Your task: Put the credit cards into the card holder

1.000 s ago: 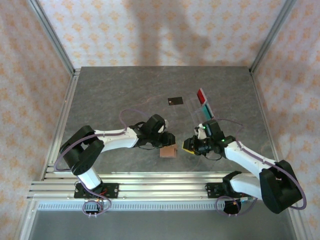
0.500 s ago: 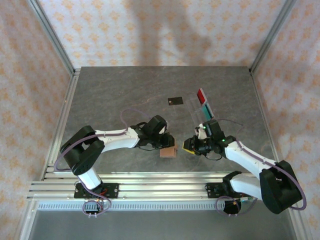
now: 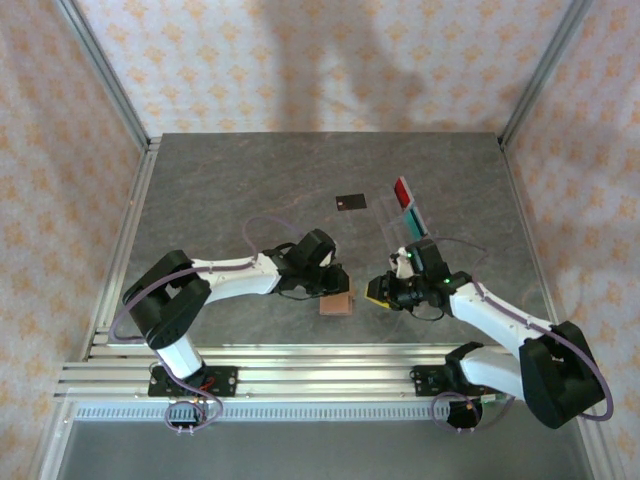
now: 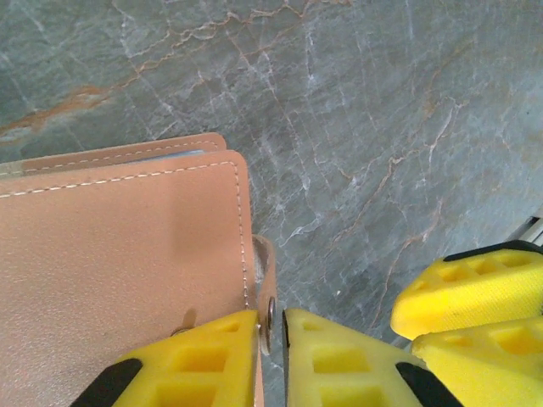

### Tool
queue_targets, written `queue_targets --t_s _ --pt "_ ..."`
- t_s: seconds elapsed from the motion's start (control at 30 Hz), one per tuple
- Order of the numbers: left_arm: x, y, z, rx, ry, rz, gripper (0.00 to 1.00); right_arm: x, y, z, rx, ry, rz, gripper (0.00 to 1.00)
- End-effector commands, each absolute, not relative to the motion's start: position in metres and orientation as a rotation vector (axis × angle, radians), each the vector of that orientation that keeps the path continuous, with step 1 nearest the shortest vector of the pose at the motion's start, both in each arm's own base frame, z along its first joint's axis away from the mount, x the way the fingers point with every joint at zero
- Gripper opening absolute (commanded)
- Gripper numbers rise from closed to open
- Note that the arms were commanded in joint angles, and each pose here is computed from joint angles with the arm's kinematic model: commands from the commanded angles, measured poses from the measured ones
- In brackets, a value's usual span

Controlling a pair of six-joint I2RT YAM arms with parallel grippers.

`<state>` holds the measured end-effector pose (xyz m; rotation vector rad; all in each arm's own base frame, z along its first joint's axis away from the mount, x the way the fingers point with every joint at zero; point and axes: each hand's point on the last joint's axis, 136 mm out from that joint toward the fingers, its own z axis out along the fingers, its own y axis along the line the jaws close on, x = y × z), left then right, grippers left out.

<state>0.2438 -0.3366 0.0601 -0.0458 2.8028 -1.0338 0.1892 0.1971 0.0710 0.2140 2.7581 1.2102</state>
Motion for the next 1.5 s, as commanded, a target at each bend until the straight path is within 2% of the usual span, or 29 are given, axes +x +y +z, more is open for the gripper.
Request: queue_targets --t_s 0.0,0.1,0.3,0.47,0.63,0.97,1.33,1.47 --pt "0.244 -0.337 0.056 -0.029 2.823 -0.998 0.19 0.184 0.194 0.069 0.203 2.767 1.207 0.3" --pt "0.245 -0.339 0.057 -0.025 2.819 -1.004 0.19 0.183 0.196 0.069 0.195 2.771 1.222 0.3" --pt "0.244 -0.342 0.055 -0.013 2.825 -1.018 0.0 0.179 0.201 0.069 0.179 2.777 1.287 0.33" --pt "0.246 -0.342 0.059 -0.003 2.811 -1.021 0.0 0.169 0.208 0.07 0.14 2.801 1.349 0.4" --pt "0.246 -0.344 0.061 -0.003 2.804 -1.036 0.0 0.164 0.223 0.061 0.18 2.783 1.428 0.42" --pt "0.247 -0.347 0.059 -0.017 2.802 -1.062 0.0 0.174 0.248 0.057 0.178 2.725 1.472 0.4" --pt "0.248 -0.348 0.06 -0.025 2.79 -1.076 0.0 0.179 0.253 0.04 0.219 2.742 1.462 0.4" --pt "0.247 -0.347 0.06 -0.026 2.79 -1.076 0.0 0.18 0.257 0.039 0.217 2.728 1.486 0.32"
